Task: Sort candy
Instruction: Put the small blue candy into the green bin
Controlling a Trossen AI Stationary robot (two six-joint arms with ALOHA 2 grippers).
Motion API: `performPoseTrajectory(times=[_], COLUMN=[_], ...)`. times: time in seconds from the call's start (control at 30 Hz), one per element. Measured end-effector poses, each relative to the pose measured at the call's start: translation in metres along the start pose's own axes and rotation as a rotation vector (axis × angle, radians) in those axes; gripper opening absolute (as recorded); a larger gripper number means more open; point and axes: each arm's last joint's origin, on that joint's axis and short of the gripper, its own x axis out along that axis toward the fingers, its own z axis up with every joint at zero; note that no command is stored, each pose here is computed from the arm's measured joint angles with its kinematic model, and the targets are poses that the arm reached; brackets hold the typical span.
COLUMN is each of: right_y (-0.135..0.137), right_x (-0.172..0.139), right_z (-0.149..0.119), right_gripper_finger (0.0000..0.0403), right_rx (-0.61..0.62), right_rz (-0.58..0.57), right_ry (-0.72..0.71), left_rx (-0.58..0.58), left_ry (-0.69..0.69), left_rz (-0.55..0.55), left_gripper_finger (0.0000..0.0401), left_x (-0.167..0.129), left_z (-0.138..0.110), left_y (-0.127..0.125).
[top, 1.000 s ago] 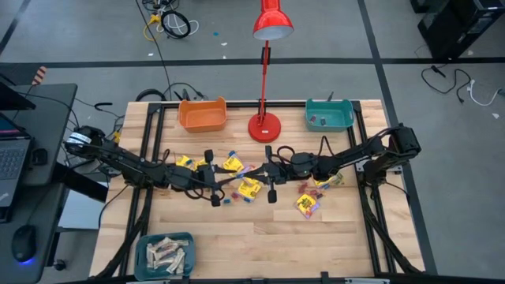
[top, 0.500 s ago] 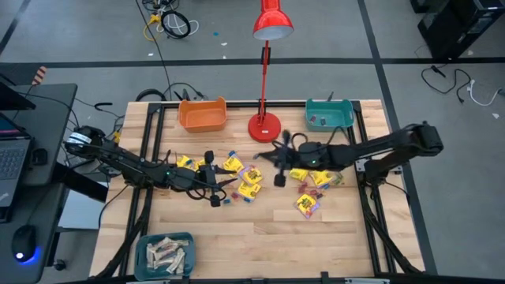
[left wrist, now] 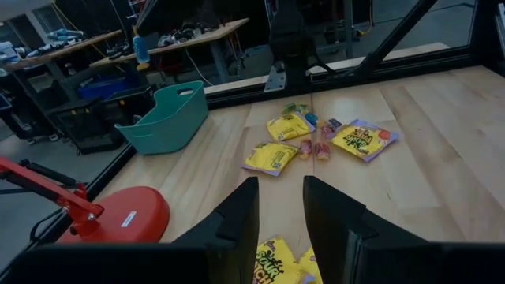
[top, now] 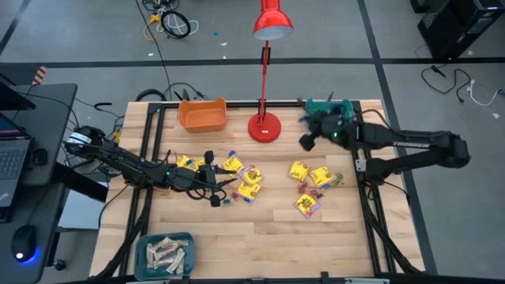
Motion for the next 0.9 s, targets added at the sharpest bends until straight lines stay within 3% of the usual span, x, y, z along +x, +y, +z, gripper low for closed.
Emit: performPoseTrajectory(times=[0.43, 0.9], right_y=[-0.067, -0.092], right_x=[0.035, 0.095], right_z=[-0.018, -0.054], right_gripper_finger=[0.0, 0.0], right_rx=[0.347, 0.387], right_rz=[-0.327, -0.342], right_ry=[0.213, 0.542], left_rx=[-0.002, -0.007], left_ry=[0.0, 0.0], left_rz=[0.001, 0.001], left_gripper_finger=[0.0103, 0.0103], left_x=[0.0, 0.0], left_z=[0.0, 0.0], left_y=[0.0, 0.0])
